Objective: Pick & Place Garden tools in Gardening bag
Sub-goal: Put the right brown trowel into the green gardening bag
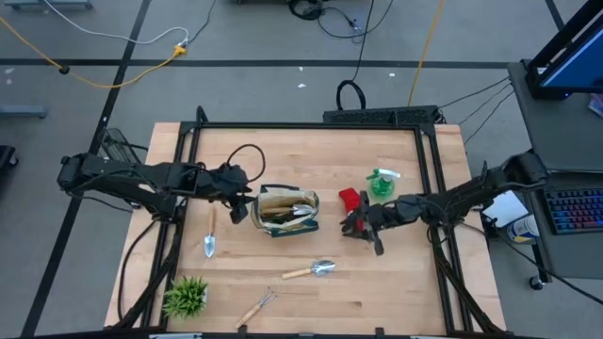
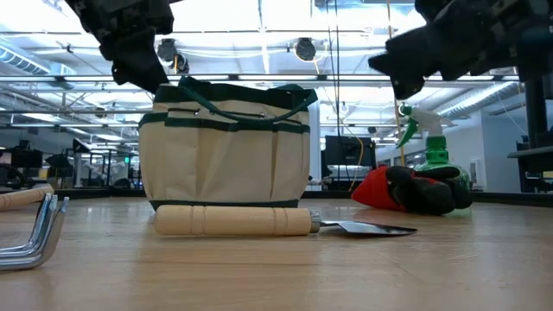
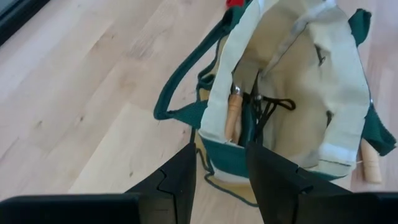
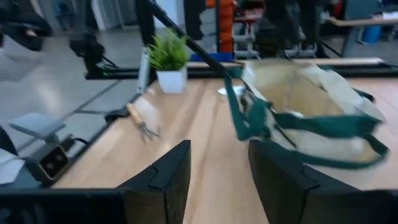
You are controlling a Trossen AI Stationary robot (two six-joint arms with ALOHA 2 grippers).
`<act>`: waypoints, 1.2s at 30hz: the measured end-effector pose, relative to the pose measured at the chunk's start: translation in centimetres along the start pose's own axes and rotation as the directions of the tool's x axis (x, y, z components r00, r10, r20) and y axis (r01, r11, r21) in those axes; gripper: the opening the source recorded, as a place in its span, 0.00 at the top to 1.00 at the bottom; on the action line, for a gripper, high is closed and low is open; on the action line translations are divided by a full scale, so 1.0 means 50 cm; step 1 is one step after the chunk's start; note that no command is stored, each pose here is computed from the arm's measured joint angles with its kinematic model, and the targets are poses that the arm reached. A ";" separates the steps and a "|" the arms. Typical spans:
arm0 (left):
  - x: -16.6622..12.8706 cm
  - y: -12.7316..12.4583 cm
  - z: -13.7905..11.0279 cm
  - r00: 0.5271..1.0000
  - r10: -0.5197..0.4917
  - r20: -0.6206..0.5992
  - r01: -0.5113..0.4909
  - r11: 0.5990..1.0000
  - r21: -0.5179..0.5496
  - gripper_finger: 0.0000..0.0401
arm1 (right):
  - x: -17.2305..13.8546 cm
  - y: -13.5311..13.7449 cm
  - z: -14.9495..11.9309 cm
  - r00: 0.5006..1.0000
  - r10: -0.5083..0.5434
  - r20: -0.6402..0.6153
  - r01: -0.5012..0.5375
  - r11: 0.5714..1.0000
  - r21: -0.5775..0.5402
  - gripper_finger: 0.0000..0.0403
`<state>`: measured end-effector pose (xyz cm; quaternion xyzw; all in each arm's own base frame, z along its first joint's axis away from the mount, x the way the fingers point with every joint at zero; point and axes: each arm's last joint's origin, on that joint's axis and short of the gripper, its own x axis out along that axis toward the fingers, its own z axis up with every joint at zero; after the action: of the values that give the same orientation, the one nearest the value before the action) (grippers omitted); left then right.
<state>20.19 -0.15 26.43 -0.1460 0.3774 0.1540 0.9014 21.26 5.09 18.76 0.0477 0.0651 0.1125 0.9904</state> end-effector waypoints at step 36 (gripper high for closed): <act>-0.003 -0.015 -0.010 0.999 -0.029 -0.025 0.028 0.998 -0.048 0.64 | 0.268 0.105 -0.049 0.973 0.127 -0.195 -0.137 0.990 -0.037 0.44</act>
<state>20.06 -1.04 26.31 -0.1746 0.3830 0.1481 0.8949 32.72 13.45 15.34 0.0160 0.1541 0.1839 0.9707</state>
